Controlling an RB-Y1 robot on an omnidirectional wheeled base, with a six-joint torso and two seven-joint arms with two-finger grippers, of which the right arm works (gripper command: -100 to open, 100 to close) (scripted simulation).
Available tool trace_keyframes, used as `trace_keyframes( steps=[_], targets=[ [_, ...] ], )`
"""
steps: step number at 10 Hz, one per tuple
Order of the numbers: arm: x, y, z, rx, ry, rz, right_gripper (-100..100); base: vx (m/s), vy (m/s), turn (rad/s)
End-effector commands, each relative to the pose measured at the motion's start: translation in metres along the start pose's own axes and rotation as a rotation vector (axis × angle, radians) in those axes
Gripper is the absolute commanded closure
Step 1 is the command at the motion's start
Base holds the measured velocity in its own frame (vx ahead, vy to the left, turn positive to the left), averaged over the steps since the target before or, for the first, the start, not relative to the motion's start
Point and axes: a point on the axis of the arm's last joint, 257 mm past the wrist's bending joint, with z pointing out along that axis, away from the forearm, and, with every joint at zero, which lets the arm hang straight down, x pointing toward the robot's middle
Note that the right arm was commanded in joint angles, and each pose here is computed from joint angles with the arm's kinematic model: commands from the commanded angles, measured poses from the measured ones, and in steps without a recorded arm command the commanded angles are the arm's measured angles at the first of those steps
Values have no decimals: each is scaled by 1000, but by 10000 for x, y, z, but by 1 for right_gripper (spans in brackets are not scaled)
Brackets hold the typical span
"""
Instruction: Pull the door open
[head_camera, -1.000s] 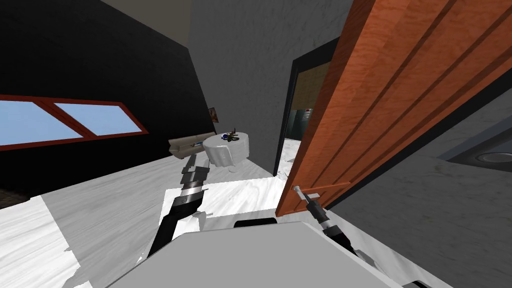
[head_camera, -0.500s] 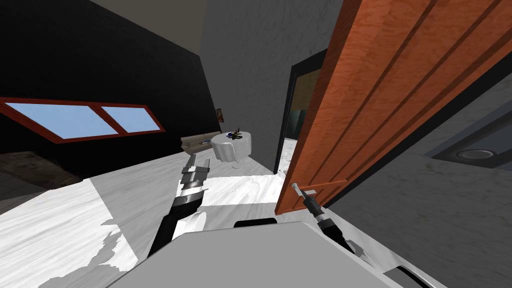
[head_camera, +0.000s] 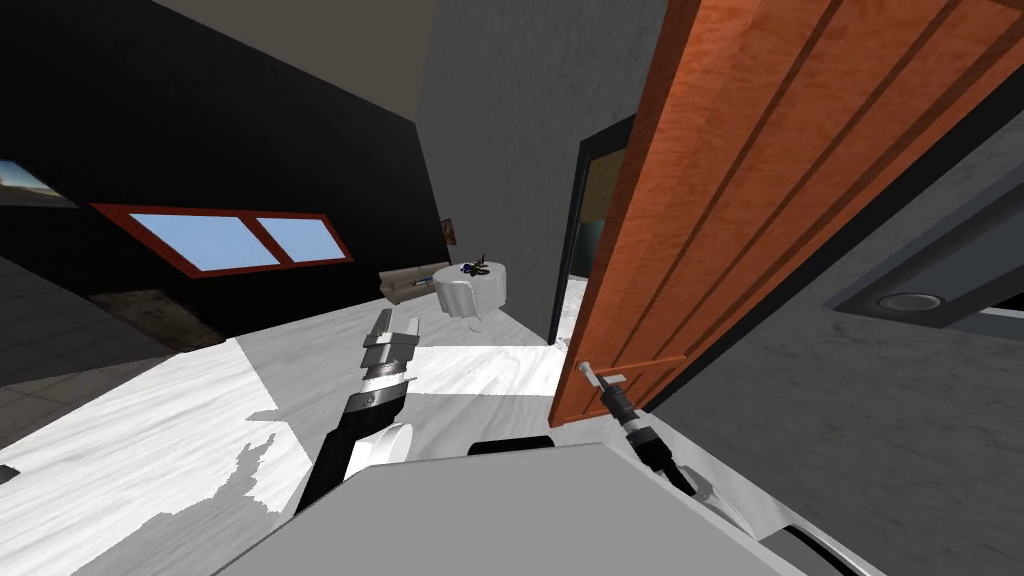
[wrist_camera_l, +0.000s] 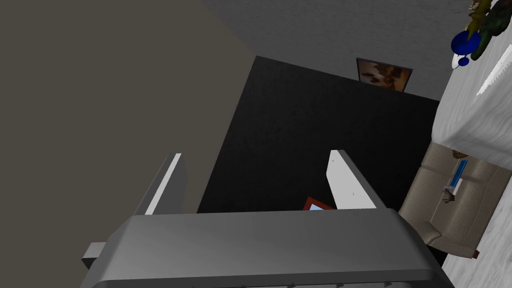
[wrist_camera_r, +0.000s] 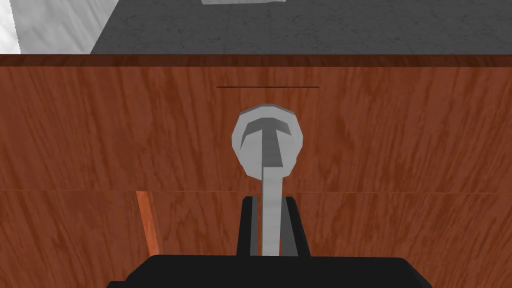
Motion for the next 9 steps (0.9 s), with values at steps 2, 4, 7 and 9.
trace_keyframes(
  steps=[2, 4, 7, 9],
  targets=[
    [46, 4, 118, -3, 3, 2, 100, -175, -75, 138],
    [62, 9, 182, -2, 2, 2, 100, -185, -69, 67],
    [17, 6, 69, -1, 0, 1, 100, -120, -63, 131],
    [-13, 3, -29, -1, 0, 1, 100, -215, -88, 235]
  ],
)
